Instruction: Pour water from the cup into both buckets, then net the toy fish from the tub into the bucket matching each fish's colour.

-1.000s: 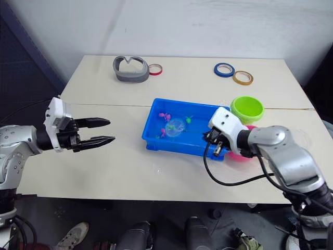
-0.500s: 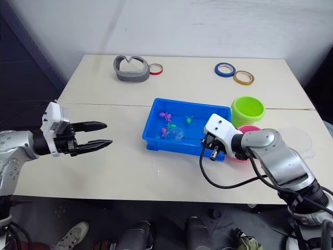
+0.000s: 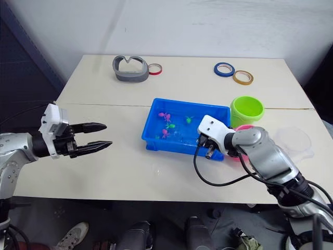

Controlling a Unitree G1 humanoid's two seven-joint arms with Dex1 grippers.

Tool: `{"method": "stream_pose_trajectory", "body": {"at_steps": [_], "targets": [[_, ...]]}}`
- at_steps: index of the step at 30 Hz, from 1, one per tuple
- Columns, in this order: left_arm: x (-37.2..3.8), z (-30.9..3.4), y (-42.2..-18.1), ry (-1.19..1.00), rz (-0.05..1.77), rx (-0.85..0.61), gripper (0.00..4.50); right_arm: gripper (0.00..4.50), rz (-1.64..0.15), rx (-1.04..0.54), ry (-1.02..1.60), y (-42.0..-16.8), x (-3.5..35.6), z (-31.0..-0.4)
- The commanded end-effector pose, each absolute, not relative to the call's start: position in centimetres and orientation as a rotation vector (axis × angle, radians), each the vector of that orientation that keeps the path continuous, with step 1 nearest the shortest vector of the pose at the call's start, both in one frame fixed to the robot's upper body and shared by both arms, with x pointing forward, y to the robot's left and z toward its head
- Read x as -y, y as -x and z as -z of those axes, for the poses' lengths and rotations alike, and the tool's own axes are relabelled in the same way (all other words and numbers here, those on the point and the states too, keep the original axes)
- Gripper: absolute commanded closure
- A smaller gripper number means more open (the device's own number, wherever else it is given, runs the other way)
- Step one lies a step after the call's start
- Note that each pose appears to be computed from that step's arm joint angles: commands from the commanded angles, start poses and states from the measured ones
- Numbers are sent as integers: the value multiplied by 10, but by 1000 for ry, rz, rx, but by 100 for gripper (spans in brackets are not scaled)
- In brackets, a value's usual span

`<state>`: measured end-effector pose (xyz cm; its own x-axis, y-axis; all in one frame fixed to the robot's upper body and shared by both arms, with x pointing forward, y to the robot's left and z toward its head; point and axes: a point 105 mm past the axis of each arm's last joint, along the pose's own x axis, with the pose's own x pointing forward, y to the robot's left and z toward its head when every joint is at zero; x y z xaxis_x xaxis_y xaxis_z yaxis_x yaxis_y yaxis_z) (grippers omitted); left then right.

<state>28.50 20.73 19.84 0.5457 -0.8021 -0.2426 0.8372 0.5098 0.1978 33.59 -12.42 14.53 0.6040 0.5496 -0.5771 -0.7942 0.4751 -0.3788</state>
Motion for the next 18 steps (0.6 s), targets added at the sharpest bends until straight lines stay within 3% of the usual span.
{"method": "stream_pose_trajectory", "body": {"at_steps": [1,18], "targets": [[-209,-214,-281,-336,981,-77,121,450,-895,-395,644,-336,106,-142],[-209,-215,-283,-334,983,-68,121,450,-853,-339,470,-335,124,-181]]}}
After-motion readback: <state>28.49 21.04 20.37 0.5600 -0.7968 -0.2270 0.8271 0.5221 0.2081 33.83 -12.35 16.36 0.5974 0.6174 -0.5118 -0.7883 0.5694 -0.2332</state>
